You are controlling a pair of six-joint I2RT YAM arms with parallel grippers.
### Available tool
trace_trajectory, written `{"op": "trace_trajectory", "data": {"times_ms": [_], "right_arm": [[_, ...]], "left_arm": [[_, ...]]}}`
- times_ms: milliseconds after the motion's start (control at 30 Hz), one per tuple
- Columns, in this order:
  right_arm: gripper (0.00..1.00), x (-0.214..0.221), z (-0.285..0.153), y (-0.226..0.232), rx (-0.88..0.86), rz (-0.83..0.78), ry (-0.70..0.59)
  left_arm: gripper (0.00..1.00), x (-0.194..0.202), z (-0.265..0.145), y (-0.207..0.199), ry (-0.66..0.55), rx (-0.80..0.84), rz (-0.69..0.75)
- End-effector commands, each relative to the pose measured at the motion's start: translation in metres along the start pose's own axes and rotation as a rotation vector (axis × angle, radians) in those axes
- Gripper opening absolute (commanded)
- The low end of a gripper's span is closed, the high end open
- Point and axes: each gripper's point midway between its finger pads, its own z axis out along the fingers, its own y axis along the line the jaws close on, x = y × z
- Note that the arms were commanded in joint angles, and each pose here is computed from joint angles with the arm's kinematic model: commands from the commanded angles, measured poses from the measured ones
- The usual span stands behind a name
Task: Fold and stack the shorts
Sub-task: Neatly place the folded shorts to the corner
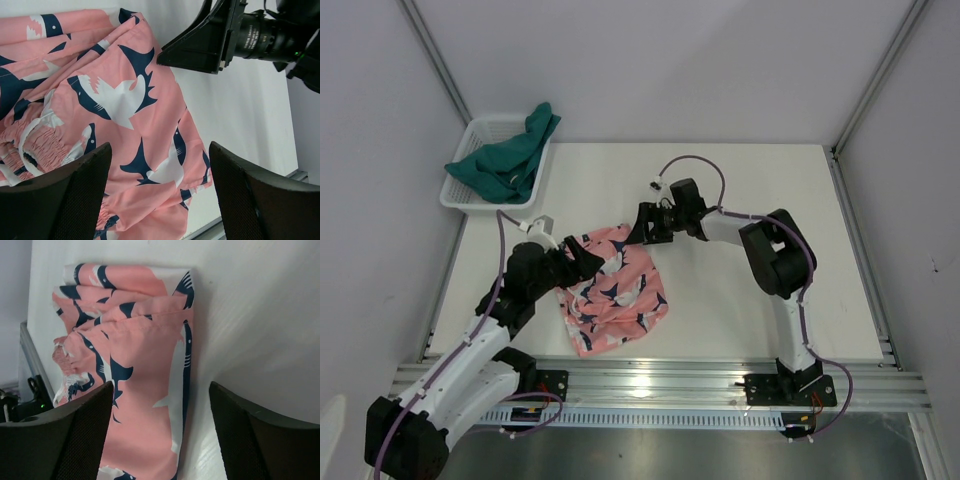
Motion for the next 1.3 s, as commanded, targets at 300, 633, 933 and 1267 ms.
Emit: {"op": "trace_trajectory", "data": {"times_ms": [300,633,933,1267], "right_arm": [[0.3,0.001,0.029,0.031,-0.25,0.015,0.064],[0.0,-0.087,-0.057,-0.061,-0.008,0.375,-0.412],[0.62,0.091,-0.094,-0.026,0.325,0.431,-0.271],[0.99,0.158,-0.147,0.021,0.415,0.29,-0.161]], "left_arm": [[0.82,0.001,-0.008,0.004,-0.01,-0.019,0.024],[0.82,0.001,-0.007,0.004,-0.01,-0.019,0.026],[0.82,0.002,0.0,0.006,-0.007,-0.023,0.028],[0.86,-0.004,0.008,0.024,0.01,-0.117,0.056]]}}
